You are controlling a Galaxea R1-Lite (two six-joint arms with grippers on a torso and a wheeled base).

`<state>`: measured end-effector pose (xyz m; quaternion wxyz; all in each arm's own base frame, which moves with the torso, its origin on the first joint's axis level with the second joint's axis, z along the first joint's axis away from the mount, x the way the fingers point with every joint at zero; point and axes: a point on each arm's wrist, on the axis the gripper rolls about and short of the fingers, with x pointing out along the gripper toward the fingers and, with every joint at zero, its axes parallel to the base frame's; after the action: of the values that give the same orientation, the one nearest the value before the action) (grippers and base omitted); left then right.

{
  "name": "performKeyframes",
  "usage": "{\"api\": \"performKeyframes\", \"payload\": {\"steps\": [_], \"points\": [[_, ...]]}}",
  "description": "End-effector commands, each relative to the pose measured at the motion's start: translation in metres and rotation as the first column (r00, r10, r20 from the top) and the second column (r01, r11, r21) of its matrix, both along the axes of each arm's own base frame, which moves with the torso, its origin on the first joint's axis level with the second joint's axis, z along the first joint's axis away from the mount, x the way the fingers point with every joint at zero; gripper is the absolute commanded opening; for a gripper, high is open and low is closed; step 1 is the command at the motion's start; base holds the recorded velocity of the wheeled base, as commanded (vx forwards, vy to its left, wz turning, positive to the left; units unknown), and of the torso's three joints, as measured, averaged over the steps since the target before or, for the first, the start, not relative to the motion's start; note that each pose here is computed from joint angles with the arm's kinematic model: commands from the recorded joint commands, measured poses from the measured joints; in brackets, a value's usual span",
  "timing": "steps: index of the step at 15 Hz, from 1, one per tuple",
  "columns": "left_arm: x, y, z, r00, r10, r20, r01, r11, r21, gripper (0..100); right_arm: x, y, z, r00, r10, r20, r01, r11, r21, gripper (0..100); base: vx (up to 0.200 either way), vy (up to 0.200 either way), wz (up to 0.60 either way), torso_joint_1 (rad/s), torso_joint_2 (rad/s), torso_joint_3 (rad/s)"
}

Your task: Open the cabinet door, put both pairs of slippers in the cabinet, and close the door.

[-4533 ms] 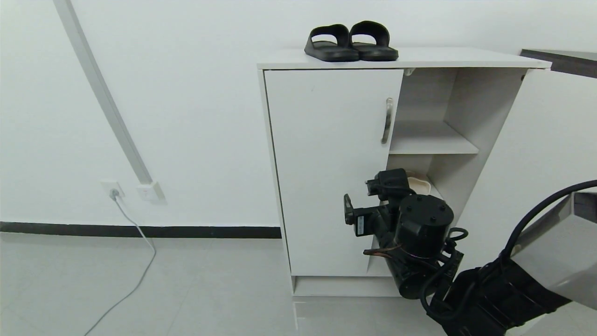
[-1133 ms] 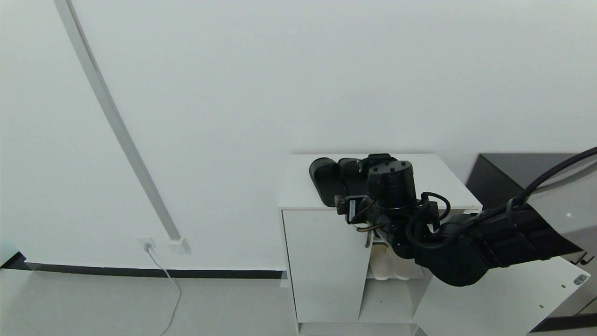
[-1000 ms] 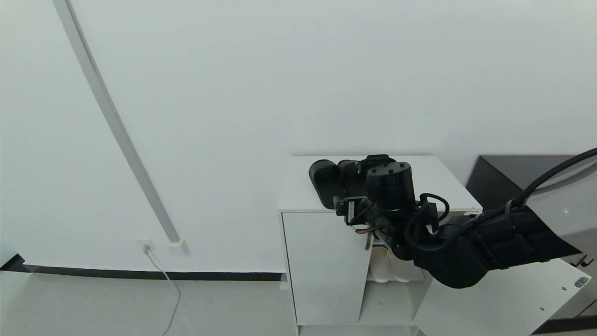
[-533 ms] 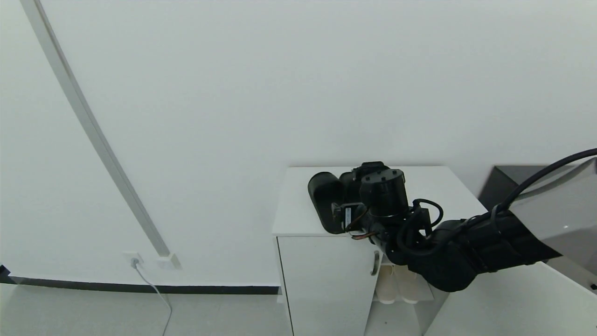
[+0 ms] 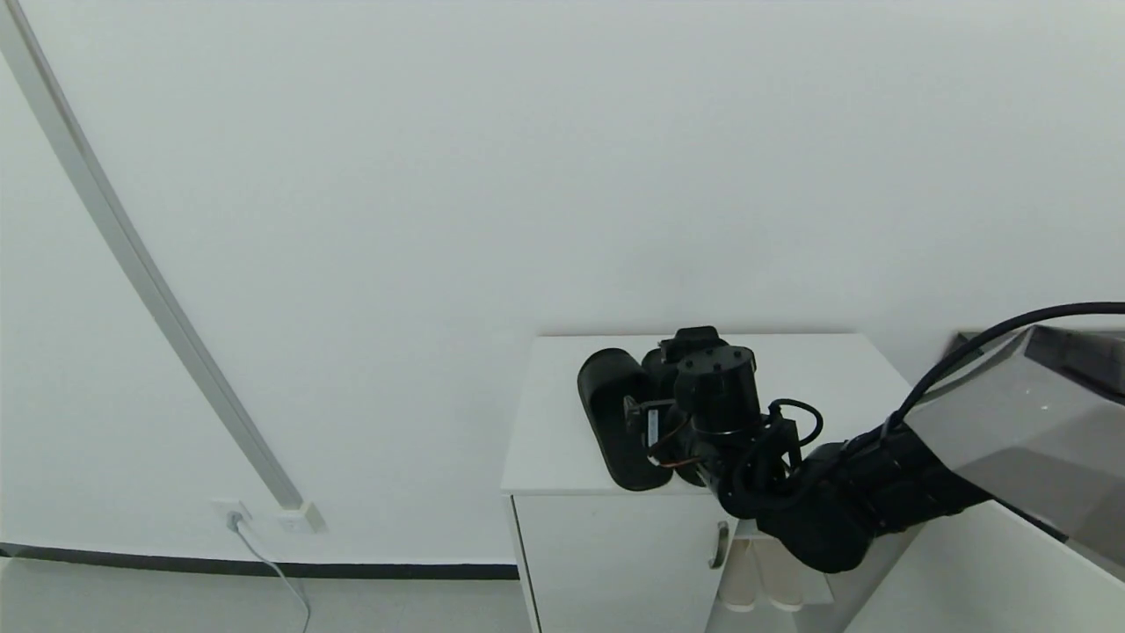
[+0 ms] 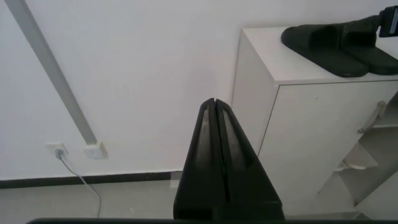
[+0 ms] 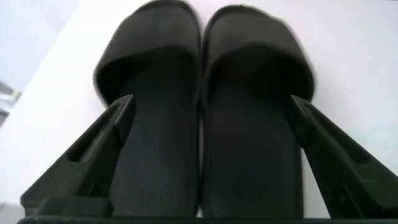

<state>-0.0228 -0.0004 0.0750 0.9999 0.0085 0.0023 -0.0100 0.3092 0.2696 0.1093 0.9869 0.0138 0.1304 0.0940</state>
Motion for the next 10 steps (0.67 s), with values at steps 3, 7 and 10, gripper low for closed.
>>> {"api": "performKeyframes", "payload": {"steps": [3,7,10], "points": [[0.000,0.000,0.000,1.000,0.000,-0.001,0.000,1.000,0.000,0,0.004,0.003,-0.023,0.999,0.002,-0.036,-0.003,1.000,-0.030,100,0.000,0.000,0.00,0.000,0.00,0.000],[0.000,0.000,0.000,1.000,0.000,0.000,0.000,1.000,-0.002,0,0.019,0.013,-0.037,1.000,0.004,-0.012,-0.005,1.000,-0.031,100,0.000,0.000,0.00,0.000,0.00,0.000],[0.000,0.000,0.000,1.000,0.000,-0.001,0.000,1.000,-0.002,0,0.034,0.013,-0.040,1.000,-0.010,0.006,0.011,1.000,-0.022,100,0.000,0.000,0.00,0.000,0.00,0.000]]}}
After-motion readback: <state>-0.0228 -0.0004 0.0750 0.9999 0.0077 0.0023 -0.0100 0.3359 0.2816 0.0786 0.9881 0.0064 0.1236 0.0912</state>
